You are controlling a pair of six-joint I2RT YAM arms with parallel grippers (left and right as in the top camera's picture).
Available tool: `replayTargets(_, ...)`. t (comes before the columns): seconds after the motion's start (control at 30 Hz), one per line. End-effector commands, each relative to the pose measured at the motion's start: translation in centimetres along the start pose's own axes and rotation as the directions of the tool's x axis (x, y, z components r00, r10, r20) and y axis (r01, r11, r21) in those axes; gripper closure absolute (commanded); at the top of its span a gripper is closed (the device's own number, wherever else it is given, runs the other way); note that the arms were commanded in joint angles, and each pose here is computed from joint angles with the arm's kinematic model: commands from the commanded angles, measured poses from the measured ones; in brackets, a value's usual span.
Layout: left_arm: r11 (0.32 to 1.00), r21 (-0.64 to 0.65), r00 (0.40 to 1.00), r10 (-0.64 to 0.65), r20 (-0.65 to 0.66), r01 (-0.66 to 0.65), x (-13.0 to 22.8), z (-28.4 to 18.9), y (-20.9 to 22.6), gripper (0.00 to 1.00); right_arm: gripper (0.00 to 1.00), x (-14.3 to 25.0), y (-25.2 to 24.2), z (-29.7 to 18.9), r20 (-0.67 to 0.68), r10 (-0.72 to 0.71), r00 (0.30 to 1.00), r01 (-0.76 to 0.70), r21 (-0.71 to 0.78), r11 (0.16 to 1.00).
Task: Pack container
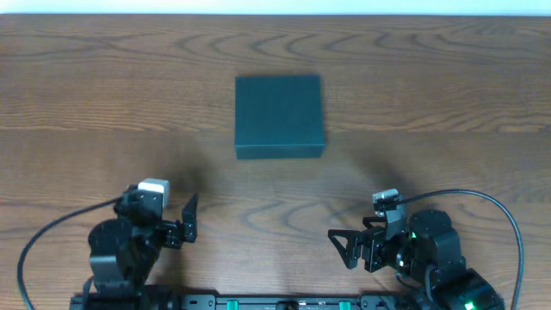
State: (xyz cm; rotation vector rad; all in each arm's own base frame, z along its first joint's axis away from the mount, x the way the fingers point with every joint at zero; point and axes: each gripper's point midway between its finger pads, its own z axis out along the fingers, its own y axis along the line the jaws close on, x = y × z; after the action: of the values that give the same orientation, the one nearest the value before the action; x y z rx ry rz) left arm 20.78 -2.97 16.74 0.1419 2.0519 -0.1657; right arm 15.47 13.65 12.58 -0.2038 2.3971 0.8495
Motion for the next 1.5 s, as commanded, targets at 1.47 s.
replayTargets(1.47, 0.998, -0.062, 0.998, -0.018, 0.055, 0.022, 5.5, 3.2, 1.5, 0.05, 0.01, 0.0, -2.8, -0.5, 0.049, -0.044, 0.998, 0.036, 0.164, 0.986)
